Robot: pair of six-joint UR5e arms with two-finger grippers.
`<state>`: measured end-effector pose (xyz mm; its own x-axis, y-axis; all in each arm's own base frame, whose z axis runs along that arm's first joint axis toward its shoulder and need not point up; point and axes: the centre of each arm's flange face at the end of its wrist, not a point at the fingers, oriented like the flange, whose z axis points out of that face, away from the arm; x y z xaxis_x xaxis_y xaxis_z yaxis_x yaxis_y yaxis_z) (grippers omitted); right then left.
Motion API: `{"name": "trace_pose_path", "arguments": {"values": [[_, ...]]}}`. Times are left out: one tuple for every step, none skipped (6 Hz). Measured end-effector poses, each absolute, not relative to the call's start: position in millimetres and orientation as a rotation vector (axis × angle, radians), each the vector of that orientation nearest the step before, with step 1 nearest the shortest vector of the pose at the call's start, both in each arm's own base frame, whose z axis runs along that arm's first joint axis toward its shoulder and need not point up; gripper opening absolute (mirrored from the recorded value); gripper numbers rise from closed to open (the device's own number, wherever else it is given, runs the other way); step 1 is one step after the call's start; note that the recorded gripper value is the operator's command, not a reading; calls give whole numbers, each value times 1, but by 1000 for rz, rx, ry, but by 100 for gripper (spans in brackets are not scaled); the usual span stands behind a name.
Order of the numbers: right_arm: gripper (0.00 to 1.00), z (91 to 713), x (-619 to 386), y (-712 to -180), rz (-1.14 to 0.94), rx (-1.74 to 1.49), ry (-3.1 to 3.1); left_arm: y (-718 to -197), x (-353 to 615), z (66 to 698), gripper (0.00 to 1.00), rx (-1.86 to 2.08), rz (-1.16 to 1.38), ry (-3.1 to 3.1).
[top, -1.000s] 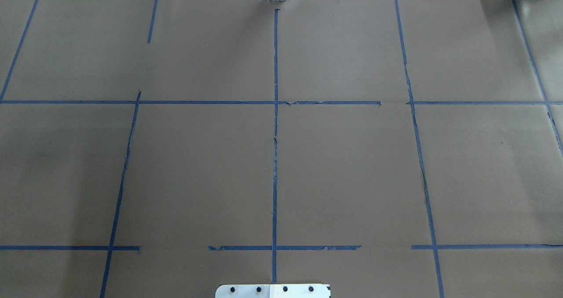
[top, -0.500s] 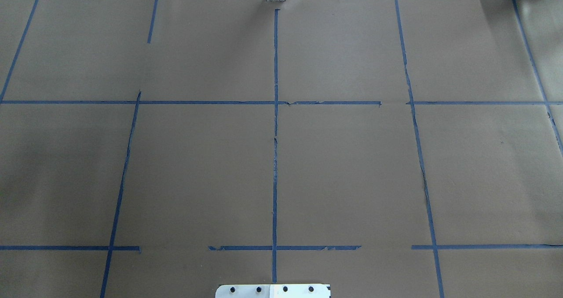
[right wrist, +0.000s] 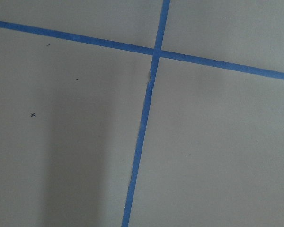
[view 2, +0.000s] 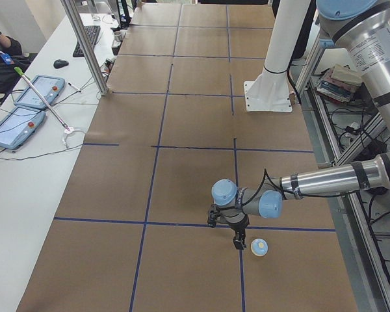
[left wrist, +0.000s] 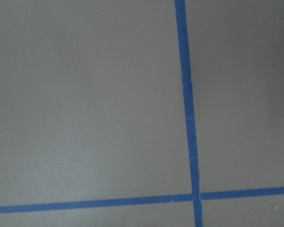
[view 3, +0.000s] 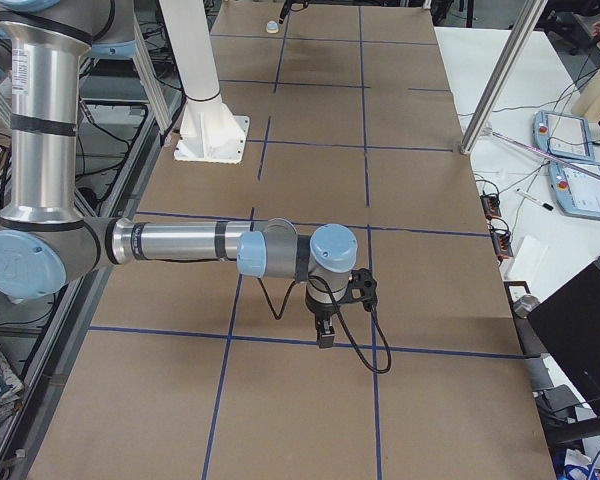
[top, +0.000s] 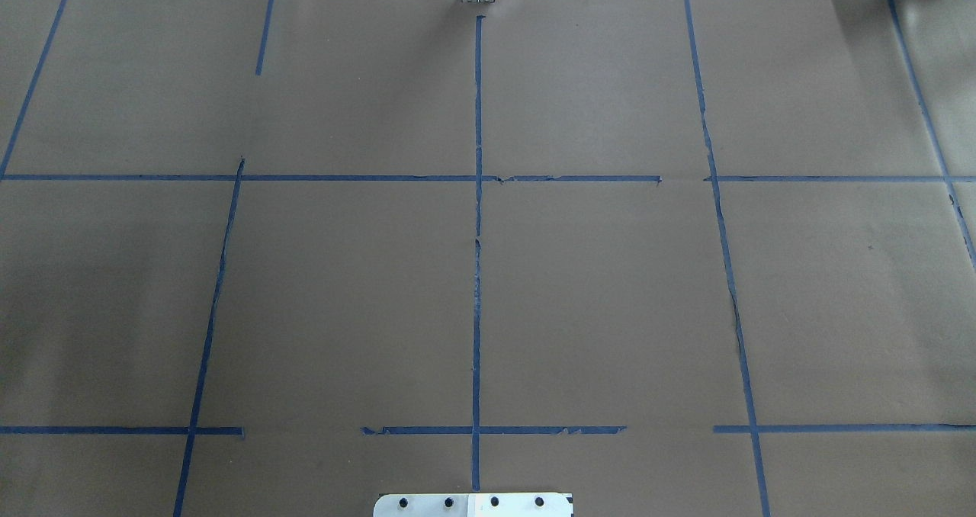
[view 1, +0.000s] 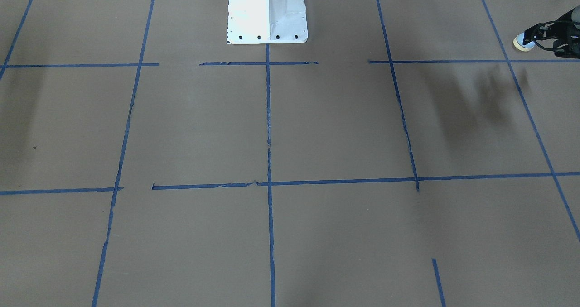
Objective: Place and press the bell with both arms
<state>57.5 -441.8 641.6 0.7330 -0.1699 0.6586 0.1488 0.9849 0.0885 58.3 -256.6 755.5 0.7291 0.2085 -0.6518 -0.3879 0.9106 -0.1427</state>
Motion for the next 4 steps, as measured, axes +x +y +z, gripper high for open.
{"name": "trace_pose_path", "arguments": {"values": [[100,643,57,-441,-176,27,-728,-251,60,766,100,-301,355,673],[100,644,57,-440,-177,26,-728,-247,59,774,100,-314,369,670],[100,645,57,-439,-178,25,-729,-243,59,781,100,-327,377,666],[100,647,57,-437,-178,21,-730,-240,60,787,100,-341,391,662]]}}
